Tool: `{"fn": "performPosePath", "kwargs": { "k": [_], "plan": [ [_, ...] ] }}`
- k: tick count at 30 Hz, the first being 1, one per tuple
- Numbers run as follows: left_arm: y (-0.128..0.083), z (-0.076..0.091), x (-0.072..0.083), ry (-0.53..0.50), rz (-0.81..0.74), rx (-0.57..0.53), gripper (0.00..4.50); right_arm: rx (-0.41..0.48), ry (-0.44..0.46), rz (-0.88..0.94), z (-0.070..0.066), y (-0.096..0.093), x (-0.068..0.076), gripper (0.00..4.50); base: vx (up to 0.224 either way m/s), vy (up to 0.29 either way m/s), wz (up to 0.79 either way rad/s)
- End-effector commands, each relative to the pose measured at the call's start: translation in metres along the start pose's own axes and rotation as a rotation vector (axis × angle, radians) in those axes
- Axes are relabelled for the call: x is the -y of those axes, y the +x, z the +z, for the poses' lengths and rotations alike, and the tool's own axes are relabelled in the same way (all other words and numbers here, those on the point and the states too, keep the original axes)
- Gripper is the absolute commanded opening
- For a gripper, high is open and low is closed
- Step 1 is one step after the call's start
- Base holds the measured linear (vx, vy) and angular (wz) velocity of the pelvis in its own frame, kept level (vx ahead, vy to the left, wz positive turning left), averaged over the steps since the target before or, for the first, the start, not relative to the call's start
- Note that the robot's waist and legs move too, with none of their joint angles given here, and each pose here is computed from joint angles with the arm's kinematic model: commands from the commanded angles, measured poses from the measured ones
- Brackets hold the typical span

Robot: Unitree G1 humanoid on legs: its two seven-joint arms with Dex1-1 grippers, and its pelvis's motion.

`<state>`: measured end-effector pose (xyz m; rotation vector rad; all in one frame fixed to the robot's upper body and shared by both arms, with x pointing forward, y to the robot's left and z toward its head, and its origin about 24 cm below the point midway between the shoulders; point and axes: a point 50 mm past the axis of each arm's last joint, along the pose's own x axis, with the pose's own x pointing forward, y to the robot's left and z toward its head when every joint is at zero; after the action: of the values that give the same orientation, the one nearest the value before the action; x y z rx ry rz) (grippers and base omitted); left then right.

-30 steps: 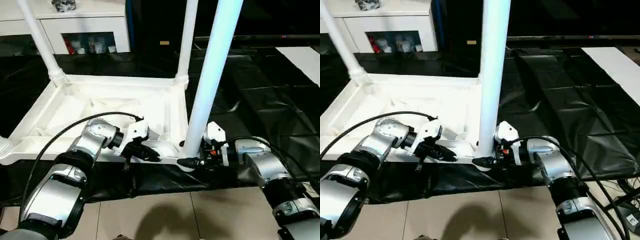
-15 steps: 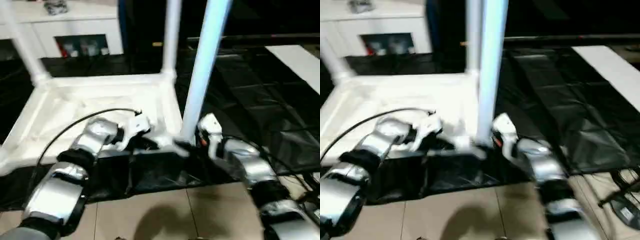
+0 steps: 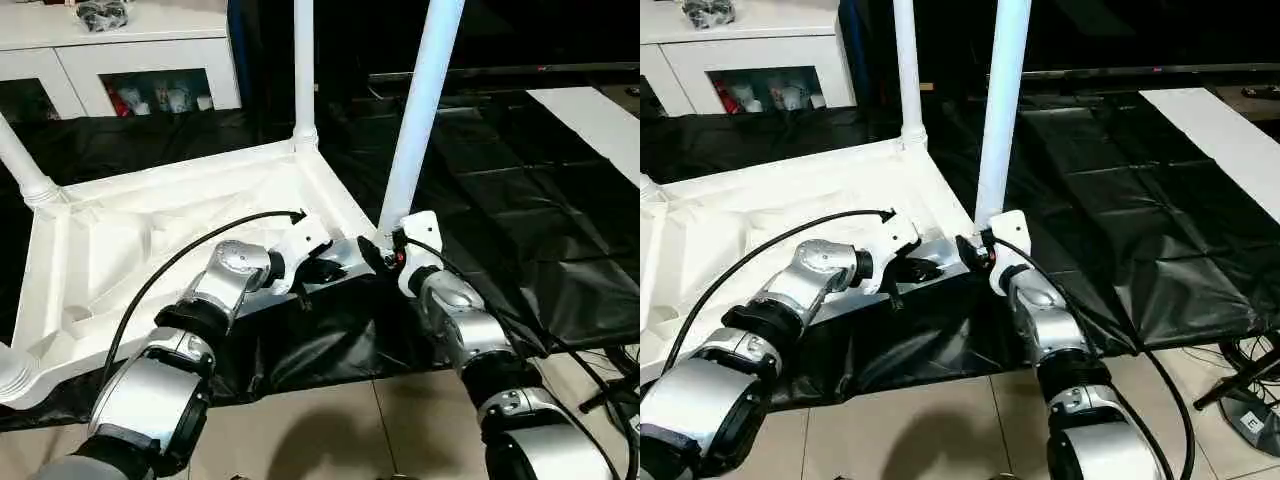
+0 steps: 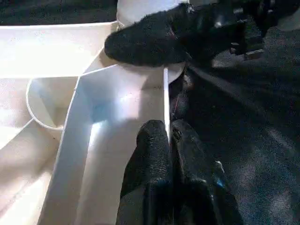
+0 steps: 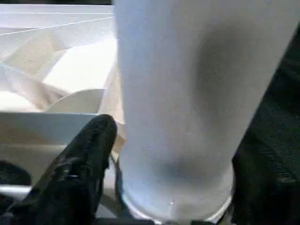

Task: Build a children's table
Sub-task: Rotate leg to tighten

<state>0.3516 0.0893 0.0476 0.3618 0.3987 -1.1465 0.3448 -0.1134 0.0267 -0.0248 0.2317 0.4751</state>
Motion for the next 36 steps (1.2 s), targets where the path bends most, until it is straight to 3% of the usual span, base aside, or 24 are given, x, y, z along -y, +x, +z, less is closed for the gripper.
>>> {"fn": "performPosePath", "kwargs": {
  "k": [1, 5, 10, 17, 28, 36],
  "plan": [
    [0.013, 0.012, 0.014, 0.066, -0.103, 0.033, 0.0, -0.045, -0.016, 0.115, -0.006, 0.004, -0.016, 3.94, 0.0, 0.0, 0.0],
    [0.0, 0.004, 0.012, 0.097, -0.18, 0.023, 0.0, -0.048, -0.058, 0.254, -0.003, -0.007, -0.004, 3.94, 0.0, 0.0, 0.0],
    [-0.016, -0.004, 0.009, 0.133, -0.259, -0.008, 0.0, -0.091, -0.149, 0.568, -0.005, -0.028, -0.003, 3.94, 0.0, 0.0, 0.0],
    [-0.031, -0.009, 0.005, 0.152, -0.333, -0.04, 0.0, -0.151, -0.188, 0.768, -0.006, -0.044, 0.001, 3.94, 0.0, 0.0, 0.0],
    [-0.041, -0.011, 0.003, 0.176, -0.411, -0.072, 0.0, -0.205, -0.204, 0.904, -0.005, -0.049, -0.001, 2.98, 0.0, 0.0, 0.0],
    [-0.04, -0.01, 0.002, 0.173, -0.4, -0.063, 0.0, -0.169, -0.181, 0.848, -0.005, -0.047, -0.003, 2.72, 0.0, 0.0, 0.0]
  ]
}}
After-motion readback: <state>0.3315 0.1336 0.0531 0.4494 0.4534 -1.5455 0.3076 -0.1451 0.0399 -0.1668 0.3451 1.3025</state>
